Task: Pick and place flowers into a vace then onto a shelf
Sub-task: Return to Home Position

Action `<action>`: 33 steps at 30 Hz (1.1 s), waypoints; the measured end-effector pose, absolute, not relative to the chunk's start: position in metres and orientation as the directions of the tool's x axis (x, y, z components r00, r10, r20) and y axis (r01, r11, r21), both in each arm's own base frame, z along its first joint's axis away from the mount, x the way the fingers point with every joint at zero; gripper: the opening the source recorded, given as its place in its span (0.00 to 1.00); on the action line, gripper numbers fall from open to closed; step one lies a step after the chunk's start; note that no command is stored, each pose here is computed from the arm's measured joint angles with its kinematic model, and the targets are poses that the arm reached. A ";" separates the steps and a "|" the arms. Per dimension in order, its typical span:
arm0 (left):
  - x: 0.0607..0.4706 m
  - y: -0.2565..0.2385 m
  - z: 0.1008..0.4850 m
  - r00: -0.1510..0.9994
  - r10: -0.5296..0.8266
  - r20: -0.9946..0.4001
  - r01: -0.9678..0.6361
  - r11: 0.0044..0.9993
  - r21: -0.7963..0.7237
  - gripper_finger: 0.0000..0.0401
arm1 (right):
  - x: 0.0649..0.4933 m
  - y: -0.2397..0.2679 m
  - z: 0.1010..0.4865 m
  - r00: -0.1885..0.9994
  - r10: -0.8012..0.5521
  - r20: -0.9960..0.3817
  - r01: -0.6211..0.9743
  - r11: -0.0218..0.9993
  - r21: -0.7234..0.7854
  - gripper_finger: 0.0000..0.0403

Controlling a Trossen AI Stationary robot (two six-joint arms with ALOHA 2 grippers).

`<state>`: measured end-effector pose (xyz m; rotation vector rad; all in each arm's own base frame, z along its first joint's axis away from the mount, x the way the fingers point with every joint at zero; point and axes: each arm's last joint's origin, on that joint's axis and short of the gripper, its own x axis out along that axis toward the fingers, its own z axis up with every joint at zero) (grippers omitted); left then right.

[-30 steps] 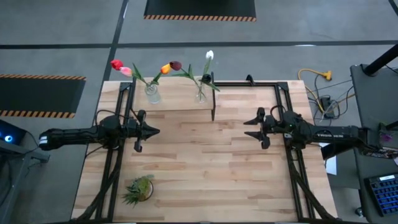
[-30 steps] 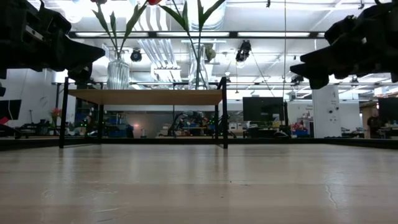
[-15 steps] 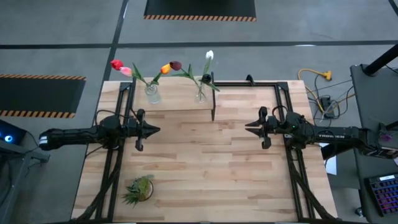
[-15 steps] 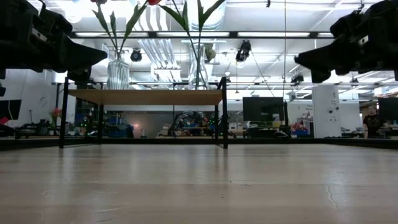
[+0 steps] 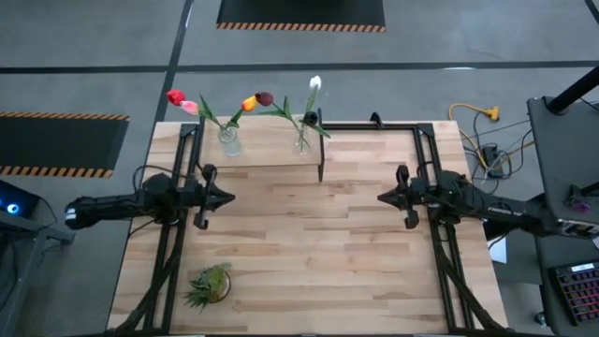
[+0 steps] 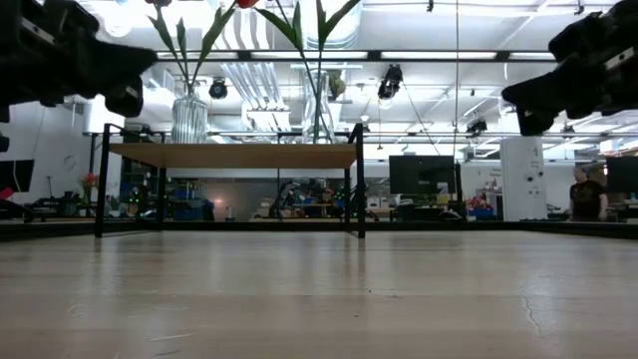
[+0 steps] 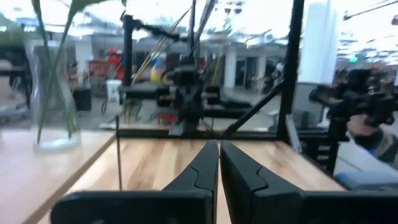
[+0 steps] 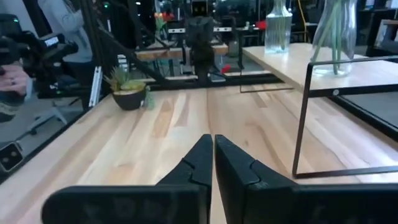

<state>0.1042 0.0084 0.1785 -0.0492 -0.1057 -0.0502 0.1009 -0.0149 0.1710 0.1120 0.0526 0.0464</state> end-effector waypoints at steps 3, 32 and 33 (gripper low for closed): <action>0.101 0.008 0.181 0.989 -0.057 0.139 0.063 0.997 -0.038 0.00 | 0.094 -0.013 0.172 0.999 0.048 -0.022 -0.045 0.993 0.107 0.03; 0.100 0.006 0.172 0.995 -0.086 0.051 0.093 0.983 -0.156 0.00 | 0.095 -0.012 0.172 0.997 0.074 -0.028 -0.071 0.992 0.104 0.03; 0.101 0.006 0.172 0.995 -0.086 0.046 0.092 0.983 -0.157 0.00 | 0.095 -0.012 0.172 0.997 0.074 -0.028 -0.071 0.991 0.115 0.03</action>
